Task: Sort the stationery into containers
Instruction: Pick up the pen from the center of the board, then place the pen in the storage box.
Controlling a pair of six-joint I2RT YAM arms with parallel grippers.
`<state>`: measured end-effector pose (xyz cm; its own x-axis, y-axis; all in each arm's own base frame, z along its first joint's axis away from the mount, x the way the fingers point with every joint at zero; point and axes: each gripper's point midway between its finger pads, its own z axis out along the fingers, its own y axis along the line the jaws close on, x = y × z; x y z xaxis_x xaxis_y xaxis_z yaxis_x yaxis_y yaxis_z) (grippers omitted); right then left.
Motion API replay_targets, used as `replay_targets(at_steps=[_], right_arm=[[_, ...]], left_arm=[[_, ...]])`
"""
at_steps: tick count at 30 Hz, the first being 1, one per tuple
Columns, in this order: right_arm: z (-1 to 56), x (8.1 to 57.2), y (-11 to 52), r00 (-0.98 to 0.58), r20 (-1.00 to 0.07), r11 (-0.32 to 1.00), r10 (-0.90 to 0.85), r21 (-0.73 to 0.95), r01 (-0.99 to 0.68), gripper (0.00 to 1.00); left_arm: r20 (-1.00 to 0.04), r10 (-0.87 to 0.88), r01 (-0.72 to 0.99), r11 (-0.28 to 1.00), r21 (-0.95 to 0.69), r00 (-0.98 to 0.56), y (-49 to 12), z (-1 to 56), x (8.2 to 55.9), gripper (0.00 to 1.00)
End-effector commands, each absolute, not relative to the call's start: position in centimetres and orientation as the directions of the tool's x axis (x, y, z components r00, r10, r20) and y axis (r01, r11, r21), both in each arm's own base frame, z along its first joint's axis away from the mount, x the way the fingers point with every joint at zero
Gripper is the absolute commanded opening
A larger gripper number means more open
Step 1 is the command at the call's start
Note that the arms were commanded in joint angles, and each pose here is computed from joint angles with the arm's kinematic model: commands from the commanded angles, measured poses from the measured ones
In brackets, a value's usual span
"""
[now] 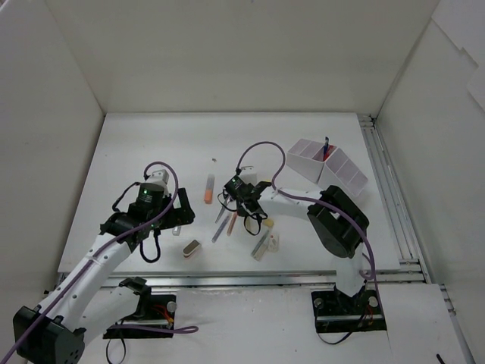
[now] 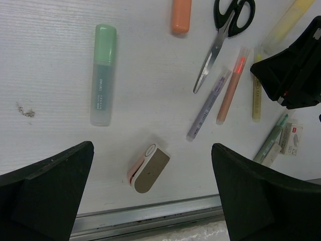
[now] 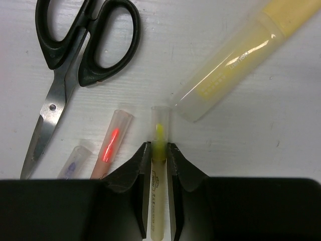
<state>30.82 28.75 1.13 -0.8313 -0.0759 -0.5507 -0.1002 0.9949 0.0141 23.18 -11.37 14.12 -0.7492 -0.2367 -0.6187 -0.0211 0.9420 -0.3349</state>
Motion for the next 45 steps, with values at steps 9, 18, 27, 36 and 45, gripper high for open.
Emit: replay_targets(at_steps=[9, 18, 27, 36, 45], right_arm=[[14.5, 33.3, 29.8, -0.598, -0.802, 0.949, -0.010, 0.180, -0.257, 0.00], [24.3, 41.3, 14.5, -0.175, -0.979, 0.995, 0.100, 0.095, 0.033, 0.00], [27.6, 44.5, 0.1, 0.030, -0.999, 0.949, 0.036, 0.044, 0.311, 0.00], [26.1, 47.8, -3.4, 0.059, -0.998, 0.968, -0.002, 0.013, 0.251, 0.00], [22.5, 48.7, -2.8, 0.029, -0.995, 0.967, 0.094, 0.098, 0.235, 0.05]], left_arm=[[-0.690, -0.211, 0.049, 0.940, -0.337, -0.693, -12.6, 17.1, 26.2, 0.99], [-0.717, -0.152, 0.138, 0.934, -0.329, -0.680, -14.0, 18.2, 27.6, 0.99], [-0.726, -0.107, 0.205, 0.922, -0.328, -0.679, -15.1, 18.7, 28.4, 0.99], [-0.706, -0.086, 0.205, 0.926, -0.317, -0.703, -15.4, 17.7, 29.0, 0.99], [-0.684, -0.083, 0.210, 0.919, -0.334, -0.724, -16.2, 17.1, 29.6, 0.99]])
